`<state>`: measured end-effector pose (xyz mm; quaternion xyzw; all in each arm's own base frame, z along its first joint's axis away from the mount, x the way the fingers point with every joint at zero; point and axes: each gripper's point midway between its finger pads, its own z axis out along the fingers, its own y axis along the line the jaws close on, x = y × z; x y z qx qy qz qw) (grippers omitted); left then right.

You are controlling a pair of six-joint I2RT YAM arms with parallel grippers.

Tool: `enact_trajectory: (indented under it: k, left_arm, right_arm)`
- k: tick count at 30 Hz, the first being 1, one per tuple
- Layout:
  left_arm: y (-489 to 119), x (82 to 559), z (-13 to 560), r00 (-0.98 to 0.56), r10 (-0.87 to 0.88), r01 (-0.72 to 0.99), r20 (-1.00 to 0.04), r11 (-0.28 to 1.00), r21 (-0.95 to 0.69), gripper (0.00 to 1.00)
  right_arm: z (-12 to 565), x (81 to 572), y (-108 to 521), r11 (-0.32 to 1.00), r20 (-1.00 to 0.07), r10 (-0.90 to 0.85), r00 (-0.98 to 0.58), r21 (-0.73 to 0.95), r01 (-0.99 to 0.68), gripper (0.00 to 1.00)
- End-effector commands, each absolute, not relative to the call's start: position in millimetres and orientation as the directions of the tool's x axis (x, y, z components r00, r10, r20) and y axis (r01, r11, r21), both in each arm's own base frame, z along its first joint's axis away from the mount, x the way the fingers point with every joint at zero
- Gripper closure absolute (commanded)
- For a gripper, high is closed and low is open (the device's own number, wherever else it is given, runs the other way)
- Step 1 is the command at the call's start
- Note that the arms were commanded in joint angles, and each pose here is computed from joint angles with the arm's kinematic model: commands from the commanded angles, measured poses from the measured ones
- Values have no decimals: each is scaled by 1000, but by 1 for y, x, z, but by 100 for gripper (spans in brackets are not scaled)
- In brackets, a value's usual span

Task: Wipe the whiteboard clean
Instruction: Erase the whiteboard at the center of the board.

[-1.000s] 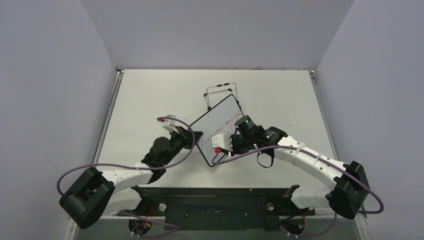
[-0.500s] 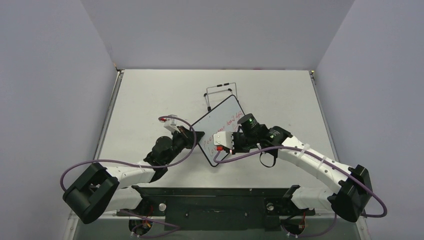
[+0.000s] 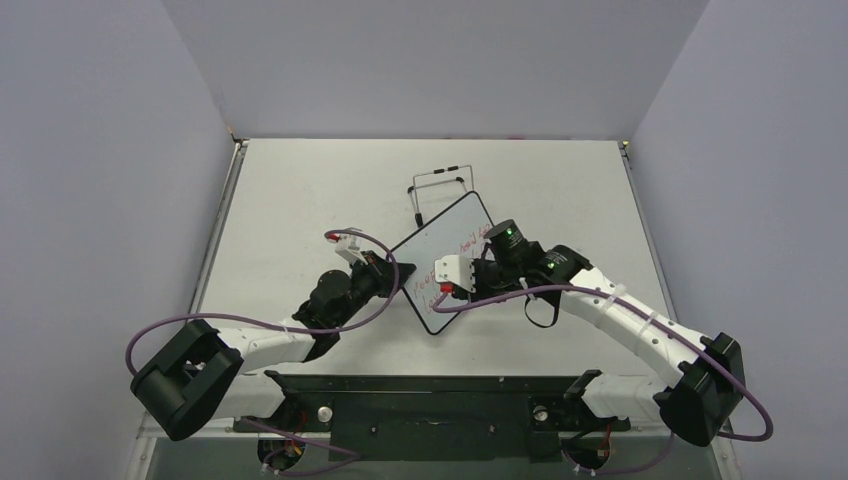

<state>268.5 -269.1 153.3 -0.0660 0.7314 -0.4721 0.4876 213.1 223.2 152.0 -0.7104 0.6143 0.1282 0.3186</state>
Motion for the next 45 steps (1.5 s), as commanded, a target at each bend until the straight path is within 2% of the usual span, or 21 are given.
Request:
enact_trajectory:
  k: [1, 12, 19, 29, 38, 40, 45]
  left_arm:
    - [-282, 269, 192, -494, -590, 433, -639, 470, -769, 100]
    - [-277, 264, 191, -513, -601, 395, -613, 469, -790, 100]
    - [-276, 262, 195, -531, -624, 365, -573, 442, -820, 100]
    - [-284, 258, 201, -533, -598, 414, -599, 432, -801, 100]
    - [-285, 255, 205, -520, -598, 435, -611, 430, -791, 100]
    - [-285, 256, 206, -515, -600, 438, -613, 430, -789, 100]
    - [-286, 256, 209, -508, -605, 448, -613, 422, -788, 100]
  right_arm:
    - [168, 208, 231, -60, -598, -757, 263, -337, -940, 100]
    - [181, 228, 255, 99, -621, -757, 202, -415, -904, 100]
    - [176, 225, 287, 72, -575, -773, 268, -499, -864, 100]
    - [154, 226, 316, 51, -585, -773, 246, -444, -894, 100]
    - [154, 253, 313, 232, -628, -772, 98, -421, -877, 100]
    - [147, 243, 312, 173, -618, -777, 120, -392, -904, 100]
    - [122, 195, 312, -100, -545, -800, 253, -296, -950, 100]
